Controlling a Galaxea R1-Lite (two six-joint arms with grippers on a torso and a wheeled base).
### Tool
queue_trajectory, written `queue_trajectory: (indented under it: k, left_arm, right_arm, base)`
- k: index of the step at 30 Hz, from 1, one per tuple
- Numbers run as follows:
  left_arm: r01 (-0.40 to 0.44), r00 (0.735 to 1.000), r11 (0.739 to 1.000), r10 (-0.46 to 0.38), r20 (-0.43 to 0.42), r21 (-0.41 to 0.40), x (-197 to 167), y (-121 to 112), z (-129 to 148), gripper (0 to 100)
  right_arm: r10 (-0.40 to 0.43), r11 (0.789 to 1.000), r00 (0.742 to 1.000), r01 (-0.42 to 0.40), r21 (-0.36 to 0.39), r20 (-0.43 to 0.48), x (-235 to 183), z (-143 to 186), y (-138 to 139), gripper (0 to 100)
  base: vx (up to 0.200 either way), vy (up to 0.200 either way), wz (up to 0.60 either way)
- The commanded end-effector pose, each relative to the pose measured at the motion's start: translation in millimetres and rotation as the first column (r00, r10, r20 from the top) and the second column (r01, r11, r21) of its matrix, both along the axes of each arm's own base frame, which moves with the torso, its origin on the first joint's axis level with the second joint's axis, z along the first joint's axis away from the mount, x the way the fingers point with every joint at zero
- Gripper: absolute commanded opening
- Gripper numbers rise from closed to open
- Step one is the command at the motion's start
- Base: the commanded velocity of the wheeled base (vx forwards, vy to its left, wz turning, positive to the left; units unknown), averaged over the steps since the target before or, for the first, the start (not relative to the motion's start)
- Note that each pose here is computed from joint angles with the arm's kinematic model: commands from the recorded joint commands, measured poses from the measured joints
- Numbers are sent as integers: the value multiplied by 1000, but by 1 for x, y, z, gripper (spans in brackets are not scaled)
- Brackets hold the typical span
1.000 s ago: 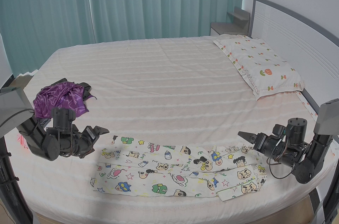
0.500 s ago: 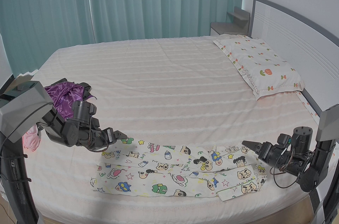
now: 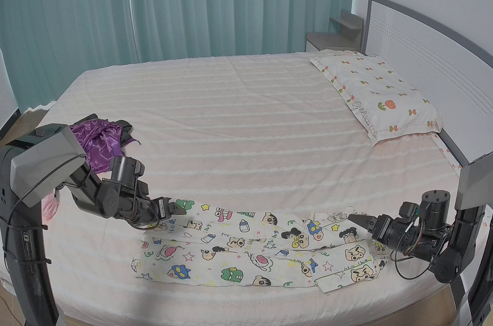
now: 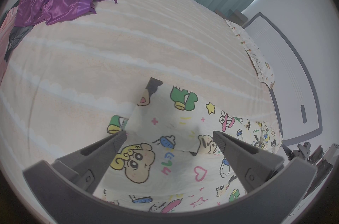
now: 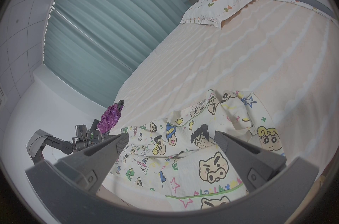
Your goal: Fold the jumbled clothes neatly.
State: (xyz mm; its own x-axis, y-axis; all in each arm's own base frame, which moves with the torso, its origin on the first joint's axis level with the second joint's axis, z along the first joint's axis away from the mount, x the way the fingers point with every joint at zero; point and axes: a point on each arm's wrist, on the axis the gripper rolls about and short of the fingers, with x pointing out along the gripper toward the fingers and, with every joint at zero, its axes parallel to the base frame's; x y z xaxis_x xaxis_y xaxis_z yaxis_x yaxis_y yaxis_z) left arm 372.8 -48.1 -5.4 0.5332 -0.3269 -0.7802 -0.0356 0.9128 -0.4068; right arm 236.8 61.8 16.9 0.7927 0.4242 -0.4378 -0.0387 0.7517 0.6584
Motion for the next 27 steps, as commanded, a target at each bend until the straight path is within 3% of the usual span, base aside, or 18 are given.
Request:
queue_trajectory:
  k: [1,15,16,27]
  left_arm:
    - [6,1000,1000,-6,-17,14,-2,4,-4,100]
    - [-4,1000,1000,4,-3,5,6,5,-5,100]
    - [-4,1000,1000,4,-5,6,8,5,-7,0]
    - [-24,1000,1000,24,-20,4,9,8,-14,0]
  right_arm:
    - [0,1000,1000,0,2,8,1,-1,0,100]
    - [7,1000,1000,-7,-5,-10,-1,-4,2,100]
    - [7,1000,1000,-7,-5,-10,-1,-4,2,100]
    - [8,1000,1000,-8,-4,-11,-1,-5,2,100]
  base:
    - [0,0,0]
    - [0,0,0]
    - [0,0,0]
    - [0,0,0]
